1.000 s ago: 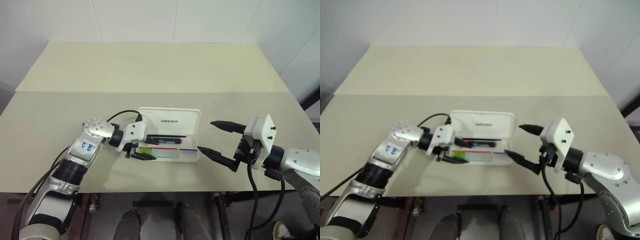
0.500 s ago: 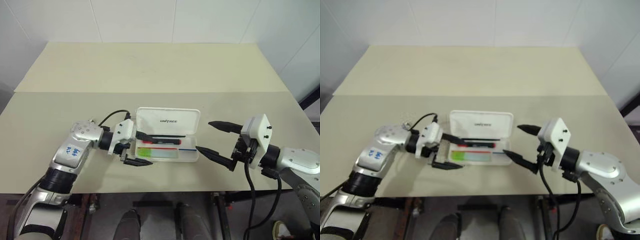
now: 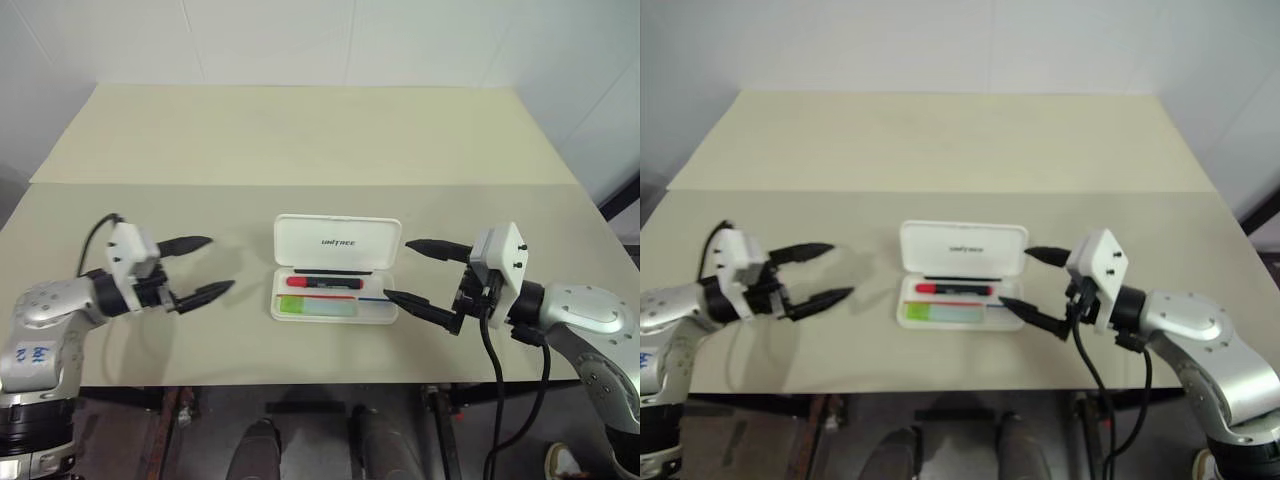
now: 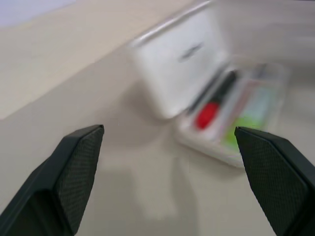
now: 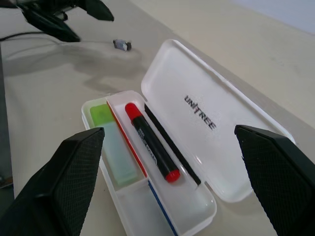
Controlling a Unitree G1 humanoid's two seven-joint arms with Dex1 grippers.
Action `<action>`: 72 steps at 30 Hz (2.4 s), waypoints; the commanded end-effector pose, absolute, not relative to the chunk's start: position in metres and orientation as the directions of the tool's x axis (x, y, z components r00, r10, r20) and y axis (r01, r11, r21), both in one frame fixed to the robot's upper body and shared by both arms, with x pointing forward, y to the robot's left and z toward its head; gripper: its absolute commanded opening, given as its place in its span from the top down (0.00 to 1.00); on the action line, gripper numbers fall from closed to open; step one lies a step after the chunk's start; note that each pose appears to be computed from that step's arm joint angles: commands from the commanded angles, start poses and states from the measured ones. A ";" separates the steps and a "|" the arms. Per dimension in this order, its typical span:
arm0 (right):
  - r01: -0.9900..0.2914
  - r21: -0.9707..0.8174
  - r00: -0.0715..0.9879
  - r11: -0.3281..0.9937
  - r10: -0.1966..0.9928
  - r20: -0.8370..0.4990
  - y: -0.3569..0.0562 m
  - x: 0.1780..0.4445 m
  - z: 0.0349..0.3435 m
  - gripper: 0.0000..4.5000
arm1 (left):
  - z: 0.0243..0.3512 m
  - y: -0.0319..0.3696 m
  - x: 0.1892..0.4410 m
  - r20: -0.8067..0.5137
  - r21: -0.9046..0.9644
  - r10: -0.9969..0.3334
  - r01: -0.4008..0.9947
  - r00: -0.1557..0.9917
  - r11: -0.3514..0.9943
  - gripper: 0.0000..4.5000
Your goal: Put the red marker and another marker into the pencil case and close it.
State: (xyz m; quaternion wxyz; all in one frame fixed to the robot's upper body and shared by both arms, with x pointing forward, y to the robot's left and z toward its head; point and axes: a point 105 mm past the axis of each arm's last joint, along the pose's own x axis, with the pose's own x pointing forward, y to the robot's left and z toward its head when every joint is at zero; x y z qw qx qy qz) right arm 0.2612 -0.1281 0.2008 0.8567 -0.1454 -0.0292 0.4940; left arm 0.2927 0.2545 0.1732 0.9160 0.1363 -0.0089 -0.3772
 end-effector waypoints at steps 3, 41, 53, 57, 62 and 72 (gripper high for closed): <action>-0.838 -0.310 0.490 0.449 0.869 -0.066 -0.126 0.261 0.209 0.00 | 0.174 0.291 0.303 -0.051 0.274 -0.547 0.538 0.836 0.797 0.01; -0.821 -0.338 0.514 0.459 0.853 -0.090 -0.135 0.252 0.216 0.00 | 0.114 0.292 0.373 -0.161 0.189 -0.423 0.449 0.892 0.873 0.79; -0.880 -0.343 0.379 0.328 0.920 -0.095 -0.125 0.234 0.226 0.00 | 0.135 0.270 0.346 -0.080 0.170 -0.587 0.591 0.806 0.789 0.93; -0.896 -0.346 0.336 0.279 0.935 -0.116 -0.123 0.227 0.226 0.00 | 0.151 0.250 0.321 -0.051 0.176 -0.724 0.720 0.688 0.671 0.93; -0.889 -0.349 0.359 0.298 0.925 -0.127 -0.129 0.230 0.225 0.00 | 0.166 0.224 0.306 -0.047 0.164 -0.823 0.817 0.566 0.553 0.93; -0.829 -0.364 0.511 0.425 0.840 -0.183 -0.165 0.237 0.213 0.00 | 0.185 0.142 0.288 -0.082 0.191 -0.966 0.955 0.247 0.228 0.93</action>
